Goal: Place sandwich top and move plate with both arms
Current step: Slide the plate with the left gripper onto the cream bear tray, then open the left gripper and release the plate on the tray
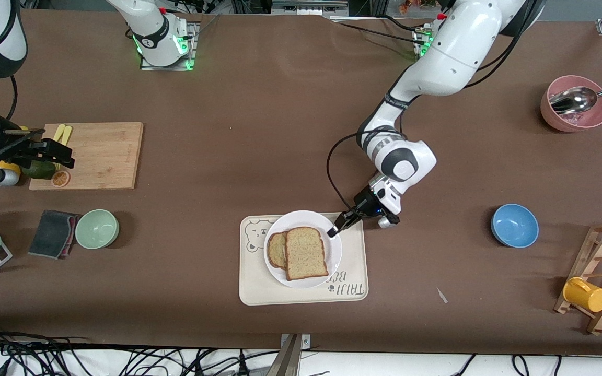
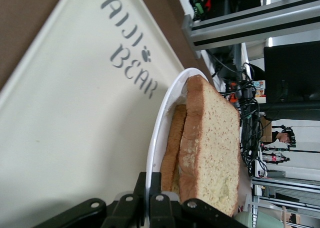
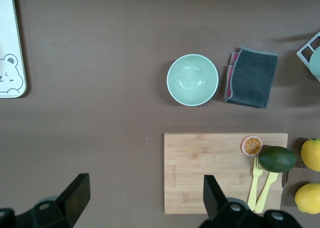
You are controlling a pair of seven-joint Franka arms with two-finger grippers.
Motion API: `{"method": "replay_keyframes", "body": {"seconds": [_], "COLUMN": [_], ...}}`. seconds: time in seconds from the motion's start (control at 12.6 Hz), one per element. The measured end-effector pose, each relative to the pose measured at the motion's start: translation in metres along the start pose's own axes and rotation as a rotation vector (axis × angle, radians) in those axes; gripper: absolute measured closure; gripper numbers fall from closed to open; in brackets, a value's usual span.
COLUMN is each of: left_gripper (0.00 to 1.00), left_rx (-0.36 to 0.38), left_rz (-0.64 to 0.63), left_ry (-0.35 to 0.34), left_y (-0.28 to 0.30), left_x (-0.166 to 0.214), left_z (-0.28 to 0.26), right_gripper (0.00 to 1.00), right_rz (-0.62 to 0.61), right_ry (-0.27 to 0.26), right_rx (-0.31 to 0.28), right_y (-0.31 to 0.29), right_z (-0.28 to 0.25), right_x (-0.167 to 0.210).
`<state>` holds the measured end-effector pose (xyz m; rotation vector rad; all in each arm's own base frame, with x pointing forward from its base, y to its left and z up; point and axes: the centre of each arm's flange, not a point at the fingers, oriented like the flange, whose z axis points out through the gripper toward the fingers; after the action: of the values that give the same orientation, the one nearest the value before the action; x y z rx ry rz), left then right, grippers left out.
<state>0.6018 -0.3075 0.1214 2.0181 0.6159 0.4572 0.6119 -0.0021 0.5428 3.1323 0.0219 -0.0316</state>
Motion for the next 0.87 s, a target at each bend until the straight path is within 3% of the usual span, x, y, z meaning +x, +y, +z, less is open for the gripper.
{"method": "replay_keyframes", "body": {"seconds": [0.48, 0.56, 0.87], "left_gripper": [0.95, 0.89, 0.44], "left_rx": [0.002, -0.001, -0.009], "left_rz": [-0.006, -0.007, -0.003], "left_ry": [0.017, 0.019, 0.032], "left_y": [-0.004, -0.003, 0.010], "left_x": [0.008, 0.008, 0.014], "left_z": [0.012, 0.012, 0.005], "right_gripper": [0.00, 0.00, 0.00], "right_rz": [-0.003, -0.001, 0.024], "right_ry": [0.000, 0.000, 0.001], "right_rx": [0.001, 0.001, 0.001], "right_y": [-0.006, -0.009, -0.016], "right_z": [0.000, 0.000, 0.000], "right_x": [0.000, 0.000, 0.000]}}
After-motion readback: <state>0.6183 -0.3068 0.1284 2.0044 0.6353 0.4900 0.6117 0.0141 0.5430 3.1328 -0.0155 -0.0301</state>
